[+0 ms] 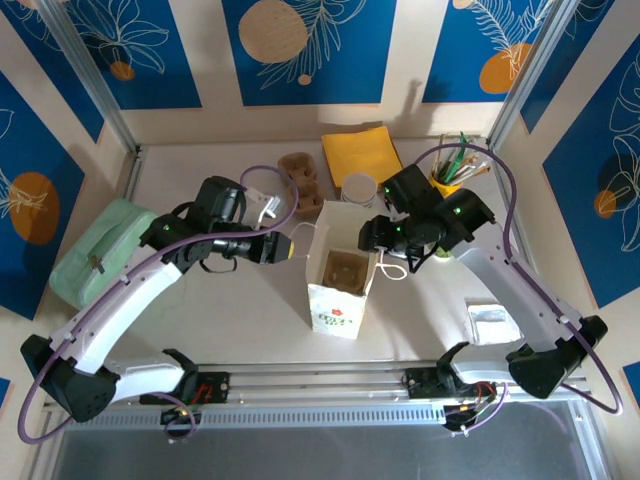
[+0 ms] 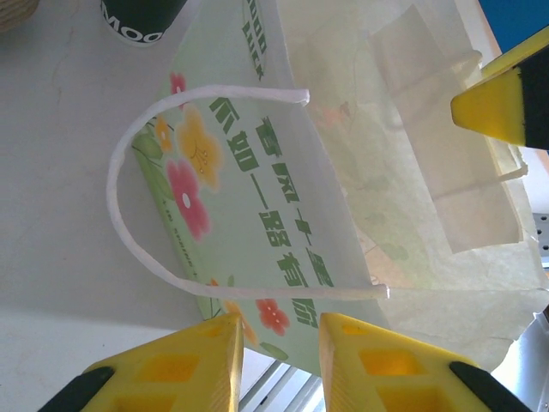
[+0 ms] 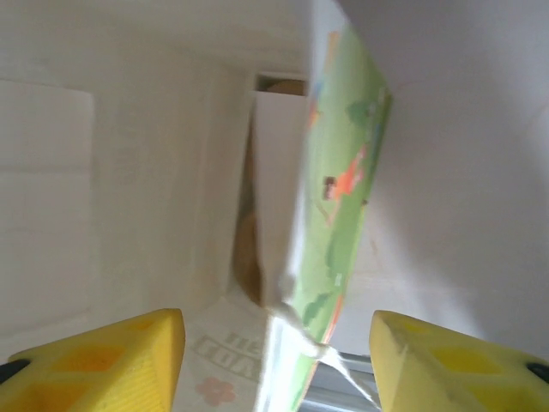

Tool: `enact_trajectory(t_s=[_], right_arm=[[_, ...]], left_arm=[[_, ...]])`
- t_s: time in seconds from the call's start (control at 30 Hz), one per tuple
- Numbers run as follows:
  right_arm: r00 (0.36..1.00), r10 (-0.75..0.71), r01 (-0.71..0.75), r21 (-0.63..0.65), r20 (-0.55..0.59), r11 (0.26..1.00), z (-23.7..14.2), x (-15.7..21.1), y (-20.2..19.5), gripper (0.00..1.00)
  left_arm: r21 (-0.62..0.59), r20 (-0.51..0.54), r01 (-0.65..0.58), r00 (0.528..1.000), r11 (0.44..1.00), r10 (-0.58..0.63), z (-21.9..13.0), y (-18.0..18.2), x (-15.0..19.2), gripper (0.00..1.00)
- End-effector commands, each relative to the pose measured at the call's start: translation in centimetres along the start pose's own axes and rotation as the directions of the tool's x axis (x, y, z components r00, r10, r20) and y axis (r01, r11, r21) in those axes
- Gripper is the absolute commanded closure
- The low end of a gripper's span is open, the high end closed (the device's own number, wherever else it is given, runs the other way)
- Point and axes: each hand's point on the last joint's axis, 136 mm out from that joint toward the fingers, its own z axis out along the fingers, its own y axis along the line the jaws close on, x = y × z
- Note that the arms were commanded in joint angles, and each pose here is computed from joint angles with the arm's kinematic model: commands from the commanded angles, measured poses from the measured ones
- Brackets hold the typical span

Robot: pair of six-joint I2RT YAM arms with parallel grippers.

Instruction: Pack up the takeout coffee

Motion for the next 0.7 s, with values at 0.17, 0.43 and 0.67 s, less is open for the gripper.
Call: enact_trajectory(t_s=[0.17,0.43,0.67], right_arm=[[0.999,0.016,-0.017,-0.011,-0.036,1.0,1.6,-0.1,0.6,0.54],[0.999,0.004,-0.005,-0.017,-0.033,1.0,2.2,-0.4,1.1,0.75],[0.987,-0.155,0.157,-0.108,0.031,0.982,1.3,0.1,4.8,0.96]], left_arm=[[-0.009,0.001,0.0,1.0,1.0,0.0,0.0,0.2,0.7,0.7],[-0.015,0.026,-0.012,1.0,1.0,0.013,-0.7,-0.1,0.3,0.7],[-0.047,0.102,-0.032,0.994,0.998,0.037,-2.1,0.0,-0.4,0.69]])
